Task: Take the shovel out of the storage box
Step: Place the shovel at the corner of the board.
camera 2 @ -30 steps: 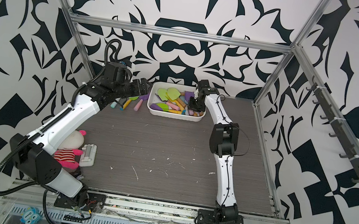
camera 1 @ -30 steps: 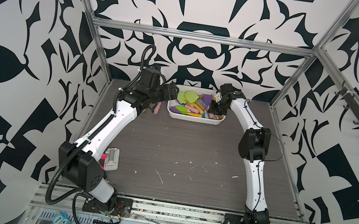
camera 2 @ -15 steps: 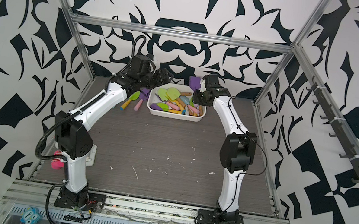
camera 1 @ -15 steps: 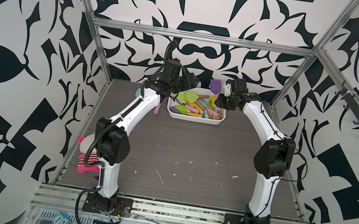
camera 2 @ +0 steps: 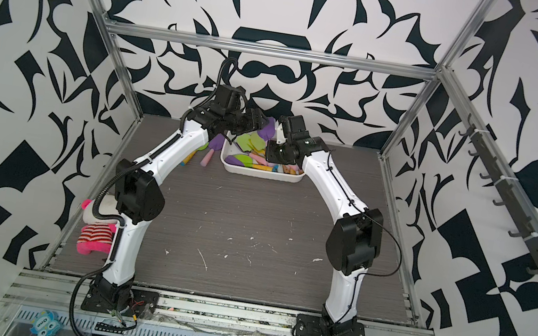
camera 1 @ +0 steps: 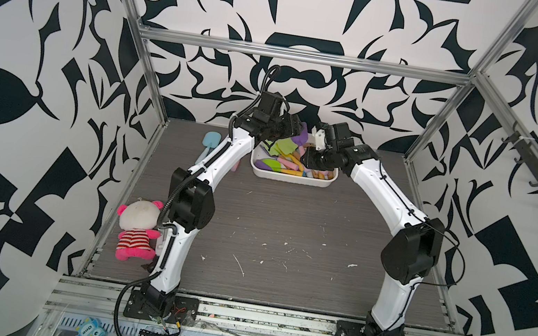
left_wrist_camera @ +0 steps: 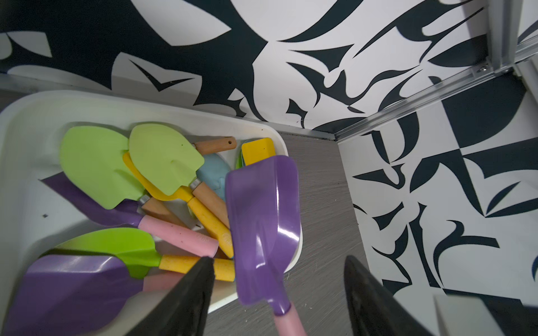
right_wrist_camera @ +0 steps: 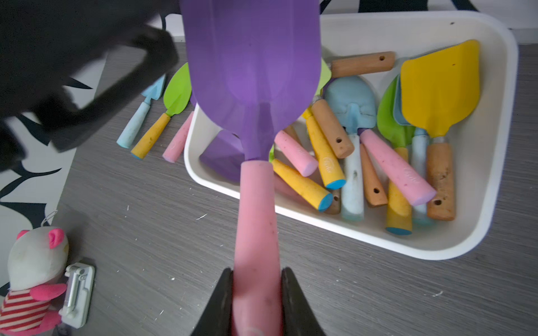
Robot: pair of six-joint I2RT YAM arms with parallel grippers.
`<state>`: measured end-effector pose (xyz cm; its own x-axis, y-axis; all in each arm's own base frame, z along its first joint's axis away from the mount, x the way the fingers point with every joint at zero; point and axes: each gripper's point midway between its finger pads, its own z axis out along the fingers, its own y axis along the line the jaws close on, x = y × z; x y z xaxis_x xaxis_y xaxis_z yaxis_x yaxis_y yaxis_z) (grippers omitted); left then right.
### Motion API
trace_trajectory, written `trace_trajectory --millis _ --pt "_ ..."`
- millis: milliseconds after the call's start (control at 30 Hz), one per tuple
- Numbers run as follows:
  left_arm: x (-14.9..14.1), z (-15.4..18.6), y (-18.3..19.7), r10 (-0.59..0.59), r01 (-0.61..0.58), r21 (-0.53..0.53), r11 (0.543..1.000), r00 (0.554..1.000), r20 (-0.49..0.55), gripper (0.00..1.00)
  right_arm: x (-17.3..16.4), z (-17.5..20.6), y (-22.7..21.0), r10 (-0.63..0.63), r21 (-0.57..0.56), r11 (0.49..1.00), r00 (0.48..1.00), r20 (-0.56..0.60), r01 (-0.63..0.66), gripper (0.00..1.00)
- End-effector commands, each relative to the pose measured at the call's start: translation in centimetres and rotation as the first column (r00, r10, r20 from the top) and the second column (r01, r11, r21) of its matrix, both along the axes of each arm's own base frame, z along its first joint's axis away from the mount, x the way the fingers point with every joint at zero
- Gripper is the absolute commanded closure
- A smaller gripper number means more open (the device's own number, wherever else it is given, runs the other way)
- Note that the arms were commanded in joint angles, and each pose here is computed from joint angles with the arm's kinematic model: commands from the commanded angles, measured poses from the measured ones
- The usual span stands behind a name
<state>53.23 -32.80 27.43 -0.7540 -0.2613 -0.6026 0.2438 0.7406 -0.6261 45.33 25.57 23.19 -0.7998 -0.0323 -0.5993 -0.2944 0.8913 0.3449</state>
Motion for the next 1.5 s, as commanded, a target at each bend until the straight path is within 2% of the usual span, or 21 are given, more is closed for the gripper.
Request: trace_trajectory --millis 0,133,367,500,600,733,1000,1067,1133,1200,1333,1467 --pt "-0.2 -2.0 0.6 0.002 0.000 0.066 0.998 0.999 -0.032 0.36 -0.5 3.0 0.3 -0.012 0.032 0.999 0.997 0.073 0.010 1.00" --pt "-0.1 -2.9 1.1 0.020 -0.016 0.093 0.996 0.999 -0.039 0.52 -1.1 2.8 1.0 0.002 0.027 1.000 0.998 0.070 -0.004 1.00" --pt "-0.3 -4.2 1.8 0.026 -0.019 0.142 0.990 0.998 -0.050 0.67 -1.4 2.8 1.4 0.010 0.023 1.000 0.997 0.070 -0.012 1.00" --pt "-0.5 -4.8 2.2 0.031 -0.022 0.167 0.986 0.998 -0.051 0.82 -1.5 2.9 1.4 0.011 0.019 1.000 0.997 0.074 -0.013 1.00" --pt "-0.5 -4.8 2.4 0.029 -0.022 0.175 0.984 0.999 -0.042 0.87 -1.6 2.9 1.4 0.013 0.016 1.000 0.997 0.075 -0.014 1.00" --pt "-0.7 -4.8 2.4 0.014 -0.008 0.181 0.983 0.999 -0.033 1.00 -1.8 3.1 1.4 0.016 0.017 1.000 0.997 0.080 -0.017 1.00" --pt "-1.3 -3.2 1.9 -0.039 0.033 0.150 0.988 0.998 0.040 1.00 -2.0 4.3 1.6 0.030 0.049 0.998 0.994 0.108 -0.036 0.99" --pt "-1.5 -2.7 1.9 -0.054 0.045 0.154 0.987 0.997 0.057 1.00 -1.9 4.8 1.5 0.032 0.060 0.997 0.992 0.122 -0.040 0.84" --pt "-1.7 -2.2 1.9 -0.074 0.061 0.161 0.985 0.994 0.077 1.00 -1.6 5.5 1.0 0.029 0.079 0.996 0.990 0.134 -0.040 0.62" --pt "-2.0 -1.8 1.8 -0.094 0.078 0.161 0.984 0.991 0.095 1.00 -1.1 6.1 0.3 0.021 0.096 0.995 0.990 0.142 -0.035 0.51" --pt "-2.6 -1.0 1.4 -0.137 0.118 0.148 0.982 0.983 0.123 1.00 0.0 7.6 -1.4 0.016 0.125 0.991 0.985 0.172 -0.038 0.36" --pt "-3.2 -0.4 0.8 -0.172 0.156 0.122 0.980 0.976 0.132 1.00 1.1 8.3 -2.2 0.035 0.170 0.983 0.982 0.184 -0.067 0.33"
